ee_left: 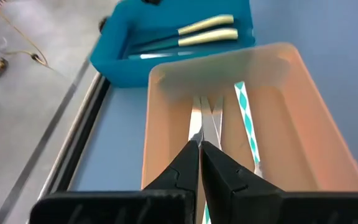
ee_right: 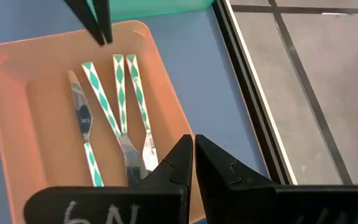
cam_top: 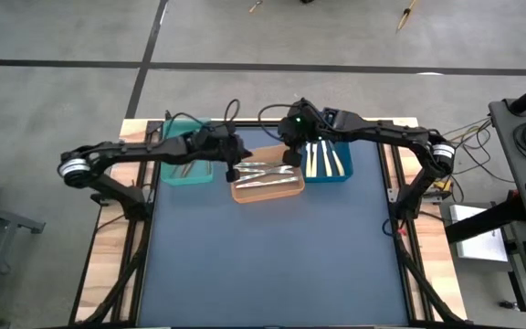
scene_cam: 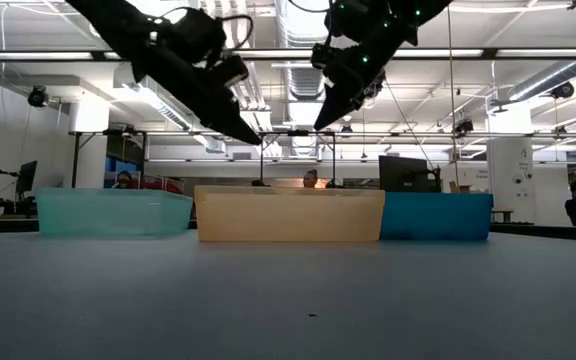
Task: Sort silverware by color (type)
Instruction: Adjust the white knives in the orange bin
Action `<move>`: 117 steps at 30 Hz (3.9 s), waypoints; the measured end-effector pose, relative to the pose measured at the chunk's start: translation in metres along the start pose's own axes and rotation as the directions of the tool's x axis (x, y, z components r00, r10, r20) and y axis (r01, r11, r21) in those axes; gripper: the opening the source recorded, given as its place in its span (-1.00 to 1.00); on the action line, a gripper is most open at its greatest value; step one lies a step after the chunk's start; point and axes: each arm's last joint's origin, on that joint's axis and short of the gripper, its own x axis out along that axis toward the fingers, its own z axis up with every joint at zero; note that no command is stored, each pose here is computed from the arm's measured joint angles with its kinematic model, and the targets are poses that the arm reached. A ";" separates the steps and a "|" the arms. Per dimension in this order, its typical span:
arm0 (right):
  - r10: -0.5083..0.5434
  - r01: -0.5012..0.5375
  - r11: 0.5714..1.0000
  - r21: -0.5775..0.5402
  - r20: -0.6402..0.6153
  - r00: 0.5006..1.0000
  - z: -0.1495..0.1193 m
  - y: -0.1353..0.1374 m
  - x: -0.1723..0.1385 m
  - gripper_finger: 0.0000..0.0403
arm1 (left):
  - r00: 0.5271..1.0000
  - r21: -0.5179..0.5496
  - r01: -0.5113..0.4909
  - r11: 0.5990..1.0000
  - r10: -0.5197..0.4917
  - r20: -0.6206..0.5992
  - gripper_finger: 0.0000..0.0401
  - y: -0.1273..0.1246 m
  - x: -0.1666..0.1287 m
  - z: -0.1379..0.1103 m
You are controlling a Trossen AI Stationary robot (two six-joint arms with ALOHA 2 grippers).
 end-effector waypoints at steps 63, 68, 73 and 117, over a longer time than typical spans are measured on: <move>-0.070 0.032 0.972 0.233 0.156 0.985 -0.046 0.007 -0.020 -0.95 | 0.963 -0.144 0.087 0.986 -0.120 -0.243 -1.00 -0.019 0.121 -0.009; -0.076 0.033 0.970 0.241 0.169 0.983 -0.048 0.007 -0.020 -0.95 | 0.940 -0.110 0.089 0.990 -0.120 -0.318 -1.00 -0.027 0.137 -0.014; -0.076 0.034 0.970 0.242 0.169 0.983 -0.048 0.007 -0.020 -0.95 | 0.910 -0.043 0.009 0.999 -0.026 -0.414 -1.00 -0.023 0.140 -0.015; -0.082 0.034 0.967 0.251 0.184 0.979 -0.047 0.006 -0.020 -0.96 | 0.897 -0.018 -0.017 1.000 0.008 -0.442 -1.00 -0.012 0.133 -0.019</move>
